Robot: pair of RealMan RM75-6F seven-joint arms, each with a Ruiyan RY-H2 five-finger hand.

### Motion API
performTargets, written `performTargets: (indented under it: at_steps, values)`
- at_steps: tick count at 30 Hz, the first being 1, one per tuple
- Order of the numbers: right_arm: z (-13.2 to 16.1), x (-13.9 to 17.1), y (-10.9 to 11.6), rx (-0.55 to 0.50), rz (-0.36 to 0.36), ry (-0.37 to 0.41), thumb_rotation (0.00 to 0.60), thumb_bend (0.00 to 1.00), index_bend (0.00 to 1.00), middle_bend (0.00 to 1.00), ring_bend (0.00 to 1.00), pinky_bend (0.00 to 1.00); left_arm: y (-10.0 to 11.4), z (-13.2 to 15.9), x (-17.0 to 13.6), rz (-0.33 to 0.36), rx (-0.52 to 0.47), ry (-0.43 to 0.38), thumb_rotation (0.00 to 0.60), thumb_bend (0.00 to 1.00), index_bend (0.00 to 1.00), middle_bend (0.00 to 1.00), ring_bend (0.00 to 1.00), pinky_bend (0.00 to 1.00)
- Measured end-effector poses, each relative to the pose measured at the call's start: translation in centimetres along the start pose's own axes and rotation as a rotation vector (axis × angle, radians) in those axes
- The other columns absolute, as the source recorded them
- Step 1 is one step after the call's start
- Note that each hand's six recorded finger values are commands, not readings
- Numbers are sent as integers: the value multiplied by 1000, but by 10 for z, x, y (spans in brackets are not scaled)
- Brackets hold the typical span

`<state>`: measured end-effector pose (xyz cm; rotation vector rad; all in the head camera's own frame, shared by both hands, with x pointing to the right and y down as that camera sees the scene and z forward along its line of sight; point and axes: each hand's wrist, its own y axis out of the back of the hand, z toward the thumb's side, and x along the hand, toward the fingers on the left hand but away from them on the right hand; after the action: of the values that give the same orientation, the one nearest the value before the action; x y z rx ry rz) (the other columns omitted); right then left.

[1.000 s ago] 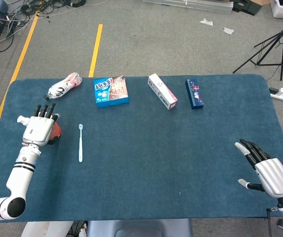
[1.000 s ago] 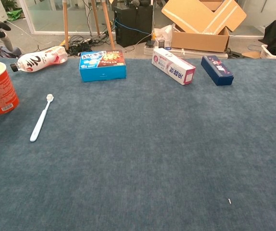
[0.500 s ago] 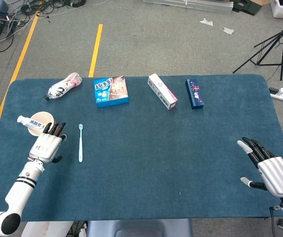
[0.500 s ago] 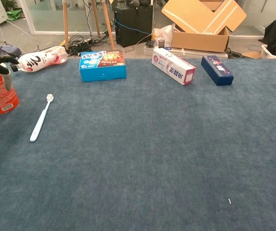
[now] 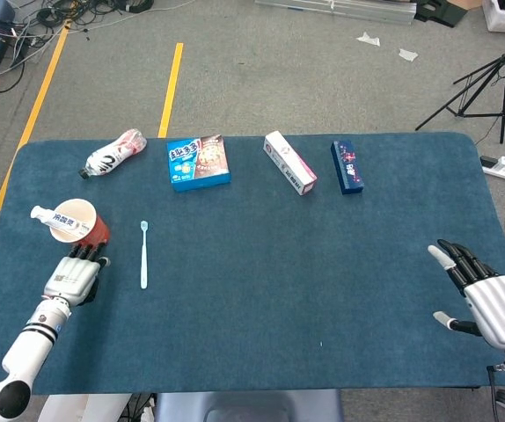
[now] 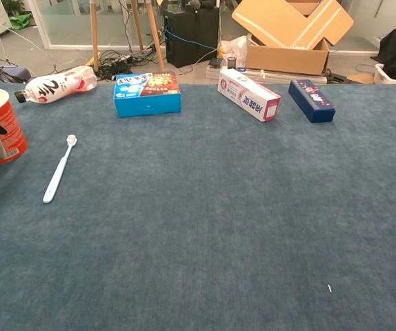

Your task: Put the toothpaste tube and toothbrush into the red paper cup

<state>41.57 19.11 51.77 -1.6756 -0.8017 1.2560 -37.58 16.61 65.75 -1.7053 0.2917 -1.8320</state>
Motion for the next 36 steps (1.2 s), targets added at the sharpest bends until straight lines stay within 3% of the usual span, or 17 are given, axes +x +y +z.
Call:
performTargets:
  at_steps: [8, 21, 36]
  values:
    - [-2, 1, -2, -8, 5, -9, 600, 0, 86, 98, 110, 432, -11, 5, 1, -20, -11, -37, 600, 892, 192, 0, 0, 0]
    - [-4, 3, -5, -18, 10, -14, 600, 0, 86, 99, 110, 431, -23, 16, 6, 20, 63, -82, 600, 893, 209, 0, 0, 0]
    - [-7, 4, -8, -27, 16, -22, 600, 0, 86, 99, 110, 432, -34, 34, 17, 20, 63, -116, 600, 893, 211, 0, 0, 0]
